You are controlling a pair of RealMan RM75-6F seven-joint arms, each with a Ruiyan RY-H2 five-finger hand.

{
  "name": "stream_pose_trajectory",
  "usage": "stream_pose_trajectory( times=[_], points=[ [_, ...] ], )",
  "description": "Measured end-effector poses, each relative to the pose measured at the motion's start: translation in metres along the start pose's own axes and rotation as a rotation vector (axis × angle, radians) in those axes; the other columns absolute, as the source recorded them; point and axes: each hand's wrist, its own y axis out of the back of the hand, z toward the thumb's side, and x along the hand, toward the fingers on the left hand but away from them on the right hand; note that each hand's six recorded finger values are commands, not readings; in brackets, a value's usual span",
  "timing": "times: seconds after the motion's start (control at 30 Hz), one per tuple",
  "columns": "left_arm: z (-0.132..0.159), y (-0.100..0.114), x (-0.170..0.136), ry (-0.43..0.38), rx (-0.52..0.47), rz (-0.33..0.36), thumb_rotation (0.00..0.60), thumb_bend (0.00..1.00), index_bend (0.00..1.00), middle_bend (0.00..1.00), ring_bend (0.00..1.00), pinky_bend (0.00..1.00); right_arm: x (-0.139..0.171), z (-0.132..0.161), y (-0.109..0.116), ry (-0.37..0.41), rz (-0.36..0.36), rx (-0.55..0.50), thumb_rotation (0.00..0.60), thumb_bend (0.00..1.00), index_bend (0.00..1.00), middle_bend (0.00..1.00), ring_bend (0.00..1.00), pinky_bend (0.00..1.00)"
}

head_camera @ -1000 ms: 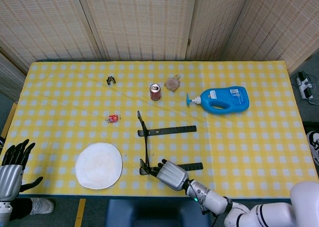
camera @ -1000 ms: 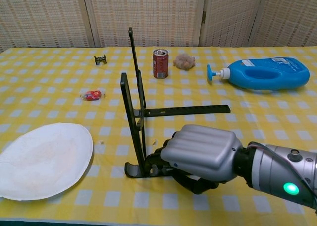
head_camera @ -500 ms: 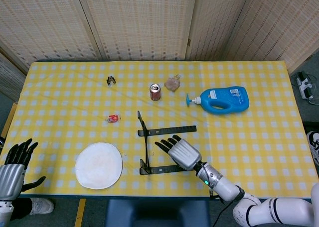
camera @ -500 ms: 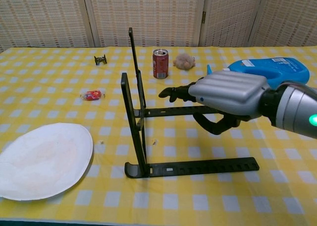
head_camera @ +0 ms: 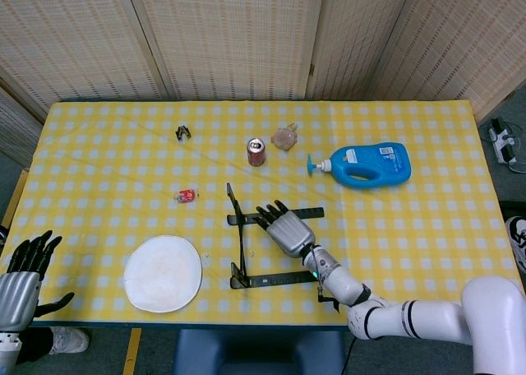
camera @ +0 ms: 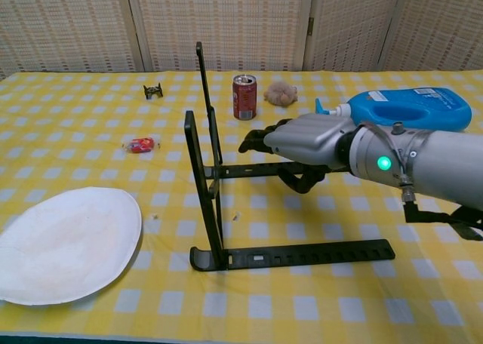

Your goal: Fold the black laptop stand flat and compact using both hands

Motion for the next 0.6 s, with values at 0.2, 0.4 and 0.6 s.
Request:
stream_pose_trajectory(
  times=[0.2, 0.4, 0.6],
  points=[
    [-0.002, -0.001, 0.000, 0.006, -0.001, -0.004, 0.600, 0.13, 0.03, 0.01, 0.01, 0.00, -0.020, 0.006, 0.004, -0.003, -0.006, 0.017, 0.600, 0.78, 0.00, 0.00, 0.01, 0.00],
    [-0.003, -0.002, -0.001, 0.013, -0.002, -0.008, 0.600, 0.13, 0.03, 0.01, 0.01, 0.00, -0.034, 0.010, 0.005, -0.009, -0.013, 0.028, 0.600, 0.78, 0.00, 0.00, 0.00, 0.00],
    [-0.004, -0.002, 0.000, 0.015, -0.002, -0.008, 0.600, 0.13, 0.03, 0.01, 0.01, 0.00, -0.039, 0.008, 0.005, -0.016, -0.015, 0.030, 0.600, 0.78, 0.00, 0.00, 0.00, 0.00]
  ],
)
